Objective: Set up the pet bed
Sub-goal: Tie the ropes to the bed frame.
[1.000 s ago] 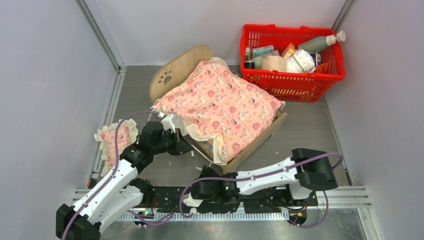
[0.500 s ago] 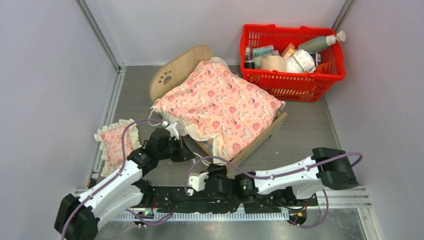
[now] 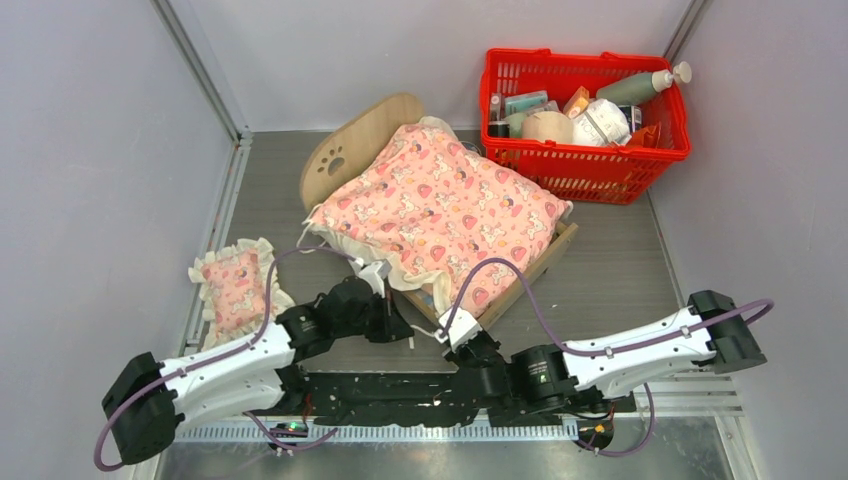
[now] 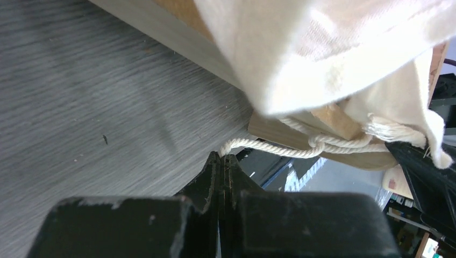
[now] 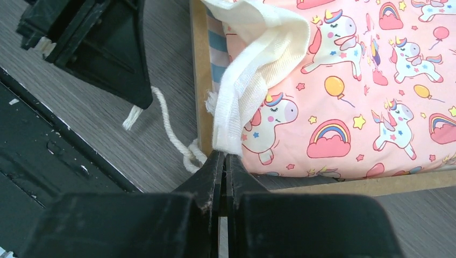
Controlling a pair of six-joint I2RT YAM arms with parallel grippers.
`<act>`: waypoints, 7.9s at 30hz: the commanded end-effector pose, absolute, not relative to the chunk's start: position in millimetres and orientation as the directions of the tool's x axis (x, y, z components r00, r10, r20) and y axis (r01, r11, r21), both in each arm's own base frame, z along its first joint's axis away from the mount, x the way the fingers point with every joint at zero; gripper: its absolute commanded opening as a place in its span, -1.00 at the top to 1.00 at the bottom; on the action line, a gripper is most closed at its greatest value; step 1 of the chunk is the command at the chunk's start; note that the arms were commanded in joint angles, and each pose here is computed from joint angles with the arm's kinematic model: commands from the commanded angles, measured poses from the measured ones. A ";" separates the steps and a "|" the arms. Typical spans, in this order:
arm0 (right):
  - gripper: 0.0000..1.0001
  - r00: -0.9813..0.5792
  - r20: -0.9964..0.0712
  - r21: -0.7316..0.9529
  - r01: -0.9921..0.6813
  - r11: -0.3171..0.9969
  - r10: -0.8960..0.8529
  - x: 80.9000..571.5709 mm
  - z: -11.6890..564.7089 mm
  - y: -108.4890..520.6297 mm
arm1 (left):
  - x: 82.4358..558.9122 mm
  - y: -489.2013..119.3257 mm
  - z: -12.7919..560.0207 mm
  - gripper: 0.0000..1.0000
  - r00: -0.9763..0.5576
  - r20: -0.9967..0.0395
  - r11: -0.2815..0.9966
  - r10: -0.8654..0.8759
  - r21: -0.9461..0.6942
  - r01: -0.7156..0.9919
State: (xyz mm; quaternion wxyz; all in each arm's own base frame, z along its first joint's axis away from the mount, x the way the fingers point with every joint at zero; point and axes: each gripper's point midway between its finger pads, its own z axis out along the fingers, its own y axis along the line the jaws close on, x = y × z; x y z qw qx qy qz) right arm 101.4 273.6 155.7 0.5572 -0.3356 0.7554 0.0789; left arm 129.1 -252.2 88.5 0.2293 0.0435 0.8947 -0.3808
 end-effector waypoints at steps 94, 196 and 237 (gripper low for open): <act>0.90 -0.349 -0.933 0.150 -0.160 0.976 0.086 61.0 133.8 310.1 | 92.6 -304.0 131.9 1.00 -0.567 -0.824 0.247 -0.010 -0.551 0.797; 0.90 -0.258 -0.966 0.035 -0.204 0.978 -0.019 98.9 114.8 315.2 | 131.4 -267.8 148.8 -0.08 -0.888 -0.180 0.222 -0.424 -0.971 0.090; 0.90 -0.252 -0.968 0.072 -0.230 0.971 0.012 105.2 98.9 307.6 | 142.9 -277.5 114.9 0.01 -0.894 -0.047 0.203 -0.446 -0.978 -0.050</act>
